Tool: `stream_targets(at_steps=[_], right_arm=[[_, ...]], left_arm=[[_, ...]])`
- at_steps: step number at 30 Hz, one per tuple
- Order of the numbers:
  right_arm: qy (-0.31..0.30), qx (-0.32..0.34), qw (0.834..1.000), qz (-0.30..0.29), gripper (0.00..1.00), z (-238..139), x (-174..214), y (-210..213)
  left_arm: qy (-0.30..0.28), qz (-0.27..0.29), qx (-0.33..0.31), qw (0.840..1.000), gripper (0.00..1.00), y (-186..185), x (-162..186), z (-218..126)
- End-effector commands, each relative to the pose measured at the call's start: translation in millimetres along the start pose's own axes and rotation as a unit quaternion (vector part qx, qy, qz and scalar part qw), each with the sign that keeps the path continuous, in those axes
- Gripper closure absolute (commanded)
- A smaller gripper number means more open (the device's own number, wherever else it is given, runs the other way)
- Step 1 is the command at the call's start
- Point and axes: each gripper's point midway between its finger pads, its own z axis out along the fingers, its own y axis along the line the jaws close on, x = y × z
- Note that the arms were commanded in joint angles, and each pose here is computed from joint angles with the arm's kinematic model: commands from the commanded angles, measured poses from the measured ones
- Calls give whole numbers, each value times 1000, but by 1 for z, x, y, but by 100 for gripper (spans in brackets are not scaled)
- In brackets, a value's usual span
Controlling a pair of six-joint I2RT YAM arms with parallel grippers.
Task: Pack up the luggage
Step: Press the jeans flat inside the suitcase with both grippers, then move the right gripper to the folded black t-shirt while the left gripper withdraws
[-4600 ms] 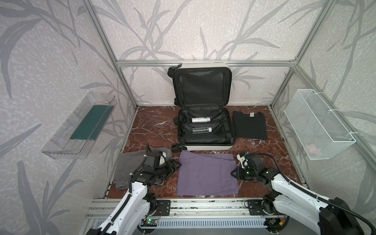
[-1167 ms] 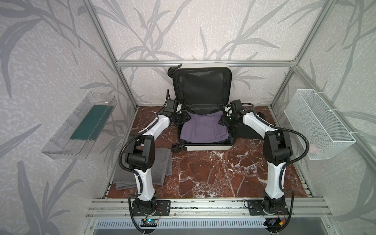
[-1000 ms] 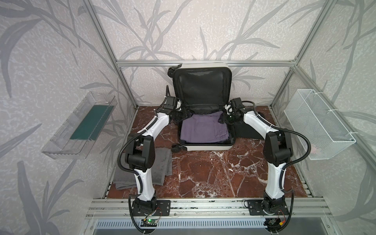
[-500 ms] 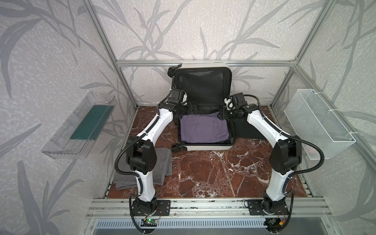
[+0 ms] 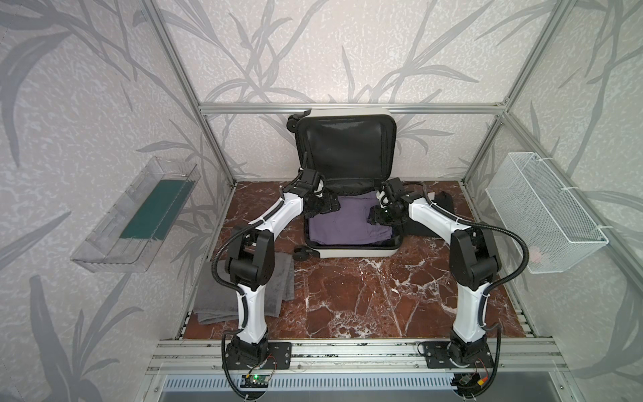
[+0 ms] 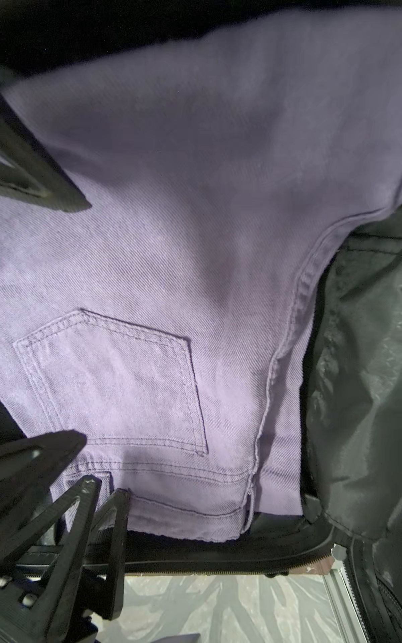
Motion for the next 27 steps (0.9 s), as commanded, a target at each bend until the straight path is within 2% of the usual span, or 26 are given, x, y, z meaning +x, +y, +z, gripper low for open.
stream_targets(at_steps=[1,6,10,13,17,21,27], right_arm=[[-24,-9,1000,-12,38,-27,-14,11],[-52,-17,998,-25,37,-66,-21,20],[-72,-20,997,-15,37,-93,-19,15],[-93,-12,996,5,37,-116,-16,-1],[-139,22,989,46,36,-142,-17,-44],[-144,64,983,94,35,-149,-17,-93],[-136,133,975,116,35,-131,-32,-136]], left_arm=[[-41,27,16,999,1,-22,-25,-37],[-69,34,46,996,1,-46,-40,-77],[-79,31,82,993,1,-65,-35,-103],[-76,34,100,991,1,-77,-20,-113],[-70,36,126,989,1,-94,6,-121],[-71,32,149,986,1,-103,31,-124],[-69,16,170,983,1,-101,53,-117]])
